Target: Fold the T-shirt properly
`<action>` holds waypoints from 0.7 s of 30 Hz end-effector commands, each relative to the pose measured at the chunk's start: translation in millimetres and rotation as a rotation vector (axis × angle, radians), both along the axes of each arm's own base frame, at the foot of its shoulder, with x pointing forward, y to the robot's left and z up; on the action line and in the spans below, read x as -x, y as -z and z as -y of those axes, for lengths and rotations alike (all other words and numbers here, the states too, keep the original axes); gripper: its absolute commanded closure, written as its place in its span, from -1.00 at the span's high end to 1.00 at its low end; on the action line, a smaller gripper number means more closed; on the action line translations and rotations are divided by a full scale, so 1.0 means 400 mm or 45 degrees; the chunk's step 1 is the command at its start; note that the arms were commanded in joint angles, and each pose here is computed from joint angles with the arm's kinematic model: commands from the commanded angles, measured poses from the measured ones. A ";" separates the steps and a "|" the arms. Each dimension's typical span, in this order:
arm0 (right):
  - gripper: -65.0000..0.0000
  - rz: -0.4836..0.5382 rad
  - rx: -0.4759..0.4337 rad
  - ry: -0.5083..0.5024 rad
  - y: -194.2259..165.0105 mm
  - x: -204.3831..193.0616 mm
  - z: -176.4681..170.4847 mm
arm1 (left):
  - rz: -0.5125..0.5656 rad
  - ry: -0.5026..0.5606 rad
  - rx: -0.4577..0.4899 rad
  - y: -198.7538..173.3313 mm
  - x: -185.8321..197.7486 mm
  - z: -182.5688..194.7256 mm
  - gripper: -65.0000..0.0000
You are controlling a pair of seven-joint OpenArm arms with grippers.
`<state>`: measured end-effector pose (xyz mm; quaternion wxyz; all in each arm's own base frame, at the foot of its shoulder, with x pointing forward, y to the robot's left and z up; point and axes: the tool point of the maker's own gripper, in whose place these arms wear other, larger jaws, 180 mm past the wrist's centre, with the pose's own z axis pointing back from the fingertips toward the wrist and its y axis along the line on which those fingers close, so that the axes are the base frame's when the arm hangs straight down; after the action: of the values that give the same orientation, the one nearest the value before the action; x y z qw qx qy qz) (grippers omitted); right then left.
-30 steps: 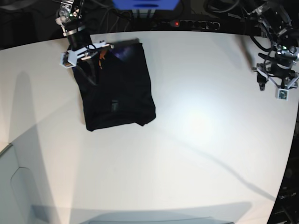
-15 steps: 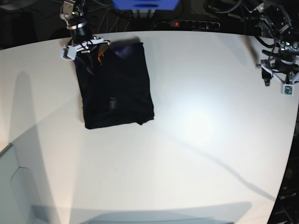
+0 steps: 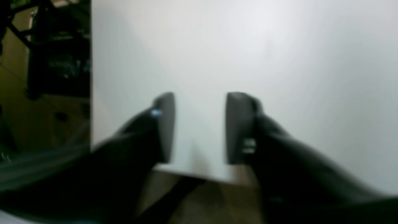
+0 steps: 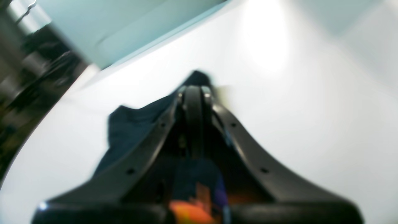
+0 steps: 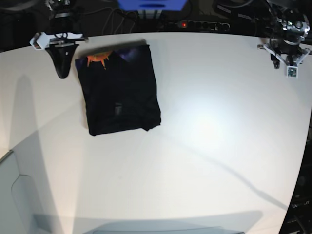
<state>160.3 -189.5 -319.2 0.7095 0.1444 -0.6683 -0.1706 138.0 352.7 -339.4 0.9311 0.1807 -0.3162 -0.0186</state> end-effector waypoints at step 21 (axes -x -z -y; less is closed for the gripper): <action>-1.00 -0.372 -0.104 -0.203 0.256 0.096 -0.023 | -0.182 -0.442 0.151 0.120 0.316 -0.023 -1.00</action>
<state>124.7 -182.5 -426.1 0.8064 0.1902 -0.5350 -0.1653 12.1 354.5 -395.8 0.9529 0.1624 -0.2060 0.1520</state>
